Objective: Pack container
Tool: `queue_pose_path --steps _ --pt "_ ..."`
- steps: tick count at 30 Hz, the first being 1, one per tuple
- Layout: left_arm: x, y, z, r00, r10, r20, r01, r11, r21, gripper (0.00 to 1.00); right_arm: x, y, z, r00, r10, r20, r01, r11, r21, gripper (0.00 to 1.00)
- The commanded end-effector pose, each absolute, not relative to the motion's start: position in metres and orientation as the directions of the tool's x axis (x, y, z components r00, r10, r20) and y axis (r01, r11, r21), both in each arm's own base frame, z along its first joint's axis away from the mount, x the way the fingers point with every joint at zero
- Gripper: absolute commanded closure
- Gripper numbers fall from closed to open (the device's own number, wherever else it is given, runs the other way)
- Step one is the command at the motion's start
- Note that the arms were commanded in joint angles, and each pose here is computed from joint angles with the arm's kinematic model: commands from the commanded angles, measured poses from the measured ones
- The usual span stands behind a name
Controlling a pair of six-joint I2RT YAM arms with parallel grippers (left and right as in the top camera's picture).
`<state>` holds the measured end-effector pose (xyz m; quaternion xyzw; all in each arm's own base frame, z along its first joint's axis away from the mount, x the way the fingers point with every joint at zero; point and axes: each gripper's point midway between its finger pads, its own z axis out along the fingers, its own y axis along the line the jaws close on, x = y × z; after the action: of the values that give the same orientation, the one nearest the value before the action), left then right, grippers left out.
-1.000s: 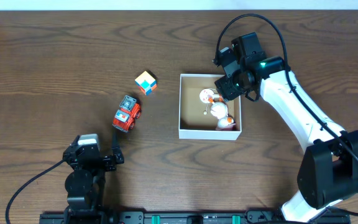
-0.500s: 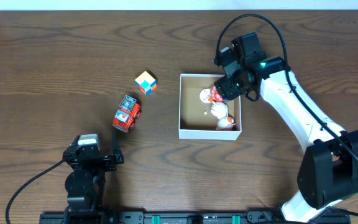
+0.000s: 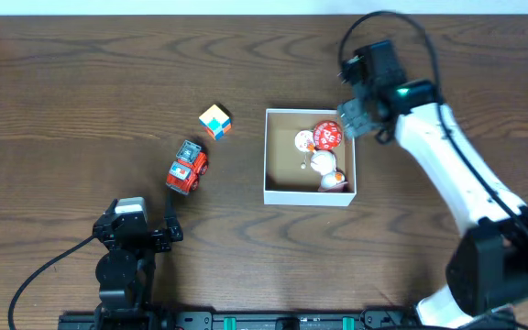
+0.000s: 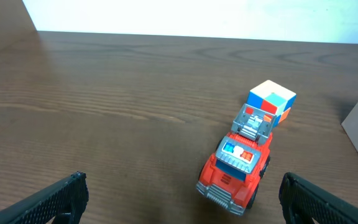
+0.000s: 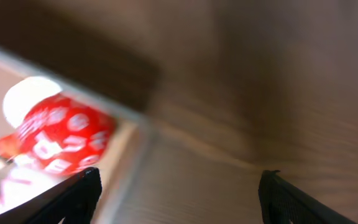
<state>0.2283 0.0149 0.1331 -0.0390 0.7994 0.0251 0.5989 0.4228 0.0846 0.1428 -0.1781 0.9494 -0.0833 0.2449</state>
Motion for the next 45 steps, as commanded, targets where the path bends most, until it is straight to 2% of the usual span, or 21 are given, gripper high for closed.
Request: queue_pose_path --steps 1,7,13,18,45 --pt "0.227 0.015 0.121 -0.313 -0.02 -0.95 -0.088 0.996 0.008 0.02 0.432 0.039 0.2 -0.796 -0.201 -0.571 -0.06 0.965 -0.256 0.17" --pt "0.227 0.015 0.121 -0.313 -0.02 -0.95 -0.088 0.996 0.008 0.02 0.421 -0.025 0.211 -0.814 -0.058 -0.579 0.102 0.965 -0.24 0.15" --pt "0.227 0.015 0.121 -0.313 -0.02 -0.95 -0.088 0.996 0.008 0.02 0.407 -0.083 0.205 -0.836 0.057 -0.546 0.225 0.943 -0.246 0.01" --pt "0.227 0.015 0.121 -0.313 -0.02 -0.95 -0.088 0.996 0.008 0.02 0.401 -0.108 0.205 -0.83 0.111 -0.546 0.284 0.928 -0.243 0.01" --pt "0.227 0.015 0.121 -0.313 -0.02 -0.95 -0.088 0.996 0.008 0.02 0.4 -0.112 0.205 -0.829 0.12 -0.546 0.294 0.924 -0.243 0.01"
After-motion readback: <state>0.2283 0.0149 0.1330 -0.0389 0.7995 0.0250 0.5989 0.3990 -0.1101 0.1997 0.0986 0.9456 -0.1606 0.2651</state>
